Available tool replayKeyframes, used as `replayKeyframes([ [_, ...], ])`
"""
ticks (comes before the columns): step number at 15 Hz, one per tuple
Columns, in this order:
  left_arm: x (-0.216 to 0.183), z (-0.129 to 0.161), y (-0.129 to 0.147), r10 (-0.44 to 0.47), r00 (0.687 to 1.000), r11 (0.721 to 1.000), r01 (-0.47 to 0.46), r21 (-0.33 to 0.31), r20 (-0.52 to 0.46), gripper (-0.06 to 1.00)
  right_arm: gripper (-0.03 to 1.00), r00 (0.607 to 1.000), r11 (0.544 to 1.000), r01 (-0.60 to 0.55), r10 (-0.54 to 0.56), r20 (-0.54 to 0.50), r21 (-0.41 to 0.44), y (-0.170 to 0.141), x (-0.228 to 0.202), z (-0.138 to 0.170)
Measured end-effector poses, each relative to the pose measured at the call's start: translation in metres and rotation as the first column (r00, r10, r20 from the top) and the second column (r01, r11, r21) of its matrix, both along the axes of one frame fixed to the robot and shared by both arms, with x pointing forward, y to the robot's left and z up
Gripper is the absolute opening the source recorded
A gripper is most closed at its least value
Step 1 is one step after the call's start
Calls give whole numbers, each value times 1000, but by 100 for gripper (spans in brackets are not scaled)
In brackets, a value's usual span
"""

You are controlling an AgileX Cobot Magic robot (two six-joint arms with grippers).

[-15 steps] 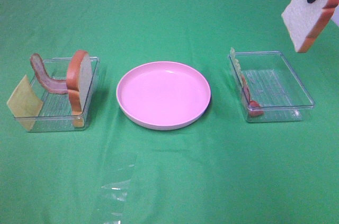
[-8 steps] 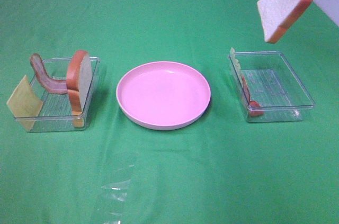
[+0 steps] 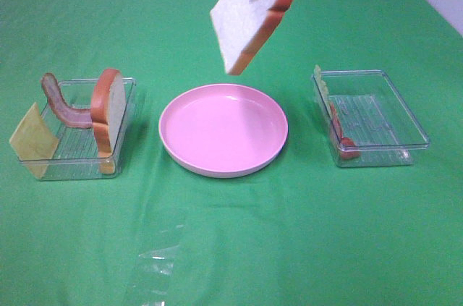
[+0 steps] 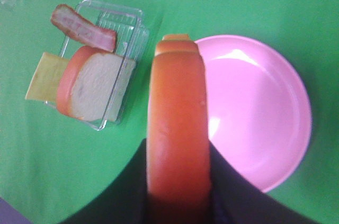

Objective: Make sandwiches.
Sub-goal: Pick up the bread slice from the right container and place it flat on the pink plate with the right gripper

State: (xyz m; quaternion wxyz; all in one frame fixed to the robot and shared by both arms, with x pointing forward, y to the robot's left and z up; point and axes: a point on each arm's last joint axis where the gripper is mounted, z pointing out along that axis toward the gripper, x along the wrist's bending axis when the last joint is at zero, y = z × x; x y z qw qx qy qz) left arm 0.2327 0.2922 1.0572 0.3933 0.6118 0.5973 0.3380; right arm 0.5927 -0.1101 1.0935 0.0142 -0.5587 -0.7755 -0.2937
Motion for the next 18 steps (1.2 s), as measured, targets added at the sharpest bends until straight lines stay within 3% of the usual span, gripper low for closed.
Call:
replayKeyframes([
  [4,0,0,0,0,1000,1000,0,0,0,99,22,993,997,-78,76,-96,-21,46,2,-53],
  [10,0,0,0,0,1000,1000,0,0,0,99,22,994,996,-46,39,-101,-71,59,27,-117],
  [18,0,0,0,0,1000,1000,0,0,0,99,22,990,991,-59,43,-132,-120,59,32,-143],
])
